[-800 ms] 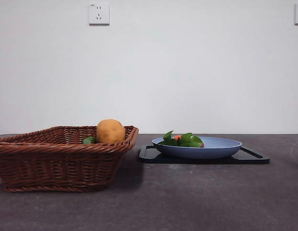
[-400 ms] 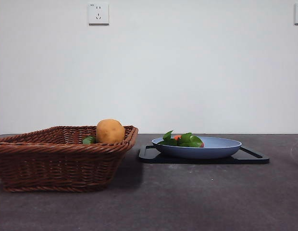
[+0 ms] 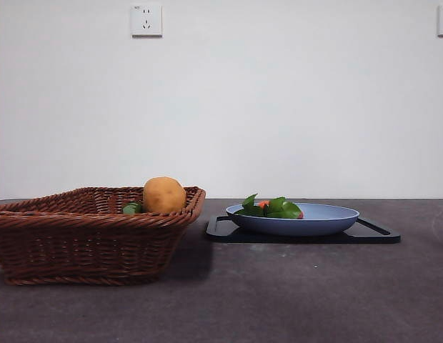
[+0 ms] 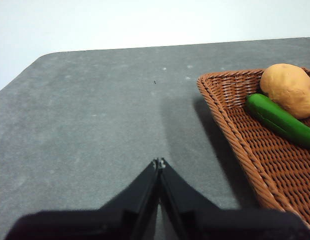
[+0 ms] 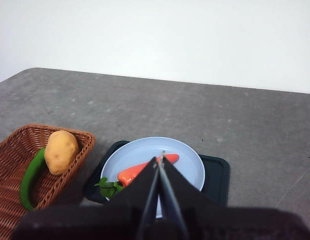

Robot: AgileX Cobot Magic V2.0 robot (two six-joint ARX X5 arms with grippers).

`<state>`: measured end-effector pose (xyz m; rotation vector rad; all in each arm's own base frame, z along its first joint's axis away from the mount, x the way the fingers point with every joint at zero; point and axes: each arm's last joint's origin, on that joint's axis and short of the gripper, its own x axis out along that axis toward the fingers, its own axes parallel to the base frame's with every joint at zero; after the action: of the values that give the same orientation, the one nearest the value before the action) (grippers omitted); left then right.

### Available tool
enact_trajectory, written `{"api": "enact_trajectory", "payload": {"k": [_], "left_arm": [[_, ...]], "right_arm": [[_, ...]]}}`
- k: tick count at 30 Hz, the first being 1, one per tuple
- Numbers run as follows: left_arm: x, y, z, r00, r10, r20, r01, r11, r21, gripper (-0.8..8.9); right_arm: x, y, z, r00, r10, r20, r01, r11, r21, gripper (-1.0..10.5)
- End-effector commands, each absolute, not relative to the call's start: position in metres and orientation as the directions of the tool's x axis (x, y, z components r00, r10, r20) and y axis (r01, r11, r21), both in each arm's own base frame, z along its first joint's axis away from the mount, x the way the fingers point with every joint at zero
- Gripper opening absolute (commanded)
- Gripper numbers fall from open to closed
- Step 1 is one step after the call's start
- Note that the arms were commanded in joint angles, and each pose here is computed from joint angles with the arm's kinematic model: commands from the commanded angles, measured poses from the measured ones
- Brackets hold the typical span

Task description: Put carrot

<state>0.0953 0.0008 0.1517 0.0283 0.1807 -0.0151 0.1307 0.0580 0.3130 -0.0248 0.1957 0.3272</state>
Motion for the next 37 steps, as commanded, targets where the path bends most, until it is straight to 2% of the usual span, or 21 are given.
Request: {"api": "enact_trajectory", "payload": {"k": [1, 4, 6, 11, 15, 21, 27, 37], "left_arm": [[0.096, 0.001, 0.149, 0.983, -0.01, -0.182, 0.014, 1.0, 0.02, 0.08], [0.096, 0.001, 0.149, 0.983, -0.01, -0.182, 0.014, 1.0, 0.02, 0.08], [0.096, 0.001, 0.149, 0.983, -0.01, -0.182, 0.014, 1.0, 0.02, 0.08], [0.096, 0.001, 0.149, 0.983, -0.01, -0.182, 0.014, 1.0, 0.02, 0.08], [0.096, 0.001, 0.149, 0.983, -0.01, -0.182, 0.014, 1.0, 0.02, 0.08], [0.096, 0.001, 0.149, 0.983, -0.009, -0.182, 0.013, 1.0, 0.02, 0.08], [0.096, 0.001, 0.149, 0.983, -0.009, -0.182, 0.013, 1.0, 0.02, 0.08], [0.096, 0.001, 0.149, 0.983, -0.01, -0.182, 0.014, 1.0, 0.02, 0.08]], "right_arm": [[0.131, 0.059, 0.317, 0.93, 0.32, -0.179, -0.324, 0.946, 0.004, 0.0], [0.131, 0.059, 0.317, 0.93, 0.32, -0.18, -0.326, 0.945, -0.007, 0.0], [0.13, 0.059, 0.316, 0.929, 0.321, -0.185, -0.34, 0.937, -0.084, 0.0], [0.115, 0.043, 0.306, 0.942, 0.267, -0.201, -0.302, 0.938, -0.171, 0.0], [0.104, 0.028, 0.277, 0.951, 0.267, -0.155, -0.288, 0.949, -0.129, 0.0], [0.099, 0.012, 0.223, 0.977, 0.199, -0.083, -0.204, 0.977, -0.055, 0.0], [0.099, 0.007, 0.18, 0.977, 0.162, -0.135, -0.165, 0.986, -0.013, 0.0], [0.098, 0.007, 0.155, 0.976, 0.159, -0.152, -0.163, 0.987, -0.014, 0.0]]}}
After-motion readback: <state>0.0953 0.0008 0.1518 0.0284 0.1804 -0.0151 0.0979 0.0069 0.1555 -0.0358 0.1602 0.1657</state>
